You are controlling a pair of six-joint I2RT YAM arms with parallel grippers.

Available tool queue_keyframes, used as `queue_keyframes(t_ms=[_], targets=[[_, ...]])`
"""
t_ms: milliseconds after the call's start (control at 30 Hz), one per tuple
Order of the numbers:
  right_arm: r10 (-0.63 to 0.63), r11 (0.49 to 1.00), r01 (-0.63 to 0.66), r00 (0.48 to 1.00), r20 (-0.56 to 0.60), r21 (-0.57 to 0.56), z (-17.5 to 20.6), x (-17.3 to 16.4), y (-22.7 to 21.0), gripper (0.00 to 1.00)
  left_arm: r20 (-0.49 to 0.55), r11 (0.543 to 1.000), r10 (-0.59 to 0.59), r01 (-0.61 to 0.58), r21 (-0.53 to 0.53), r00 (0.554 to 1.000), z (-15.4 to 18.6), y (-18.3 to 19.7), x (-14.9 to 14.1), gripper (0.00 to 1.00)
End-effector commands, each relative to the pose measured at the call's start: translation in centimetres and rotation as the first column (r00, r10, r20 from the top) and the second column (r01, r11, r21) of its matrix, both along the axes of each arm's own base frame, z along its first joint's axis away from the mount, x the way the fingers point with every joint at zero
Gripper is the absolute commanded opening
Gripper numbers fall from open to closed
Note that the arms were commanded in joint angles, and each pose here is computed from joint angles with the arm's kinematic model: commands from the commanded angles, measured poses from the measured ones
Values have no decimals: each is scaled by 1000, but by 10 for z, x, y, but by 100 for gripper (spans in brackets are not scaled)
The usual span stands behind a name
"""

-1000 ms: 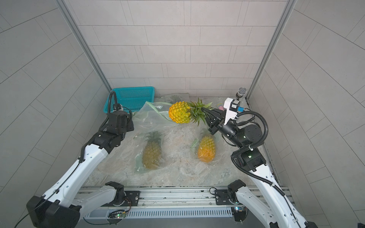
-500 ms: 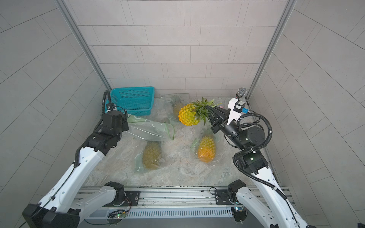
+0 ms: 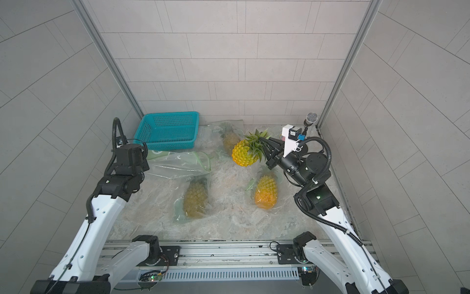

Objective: Open the zip-top bag and take out the pineapple
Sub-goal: Place the zipper food storage bag at the center of the board.

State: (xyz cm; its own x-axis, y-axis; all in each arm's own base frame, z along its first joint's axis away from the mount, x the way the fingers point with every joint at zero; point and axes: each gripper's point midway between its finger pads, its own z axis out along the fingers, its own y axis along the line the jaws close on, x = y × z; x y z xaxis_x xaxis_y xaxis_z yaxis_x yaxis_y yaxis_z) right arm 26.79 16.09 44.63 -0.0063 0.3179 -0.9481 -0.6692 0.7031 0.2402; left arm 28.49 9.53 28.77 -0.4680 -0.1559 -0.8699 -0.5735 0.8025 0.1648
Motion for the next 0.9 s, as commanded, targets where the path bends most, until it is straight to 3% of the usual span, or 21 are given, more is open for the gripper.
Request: queue_keyframes(t_ms=[0, 467, 733, 833, 867], targets=[[9, 999, -15, 989, 150, 37, 49, -18, -5, 0, -22, 997, 67, -66, 35, 998, 6, 18, -13, 0], [42, 999, -42, 999, 19, -18, 27, 12, 10, 0, -121, 953, 287, -272, 131, 950, -20, 67, -47, 0], [107, 994, -107, 994, -29, -10, 17, 22, 23, 0, -145, 963, 267, -259, 73, 953, -33, 67, -40, 0], [120, 992, -121, 992, -44, -20, 13, 25, 27, 0, -149, 965, 260, -249, 84, 954, -29, 67, -40, 13], [120, 992, -121, 992, -51, -25, 11, 27, 27, 0, -141, 965, 257, -247, 87, 956, -26, 67, -40, 25]])
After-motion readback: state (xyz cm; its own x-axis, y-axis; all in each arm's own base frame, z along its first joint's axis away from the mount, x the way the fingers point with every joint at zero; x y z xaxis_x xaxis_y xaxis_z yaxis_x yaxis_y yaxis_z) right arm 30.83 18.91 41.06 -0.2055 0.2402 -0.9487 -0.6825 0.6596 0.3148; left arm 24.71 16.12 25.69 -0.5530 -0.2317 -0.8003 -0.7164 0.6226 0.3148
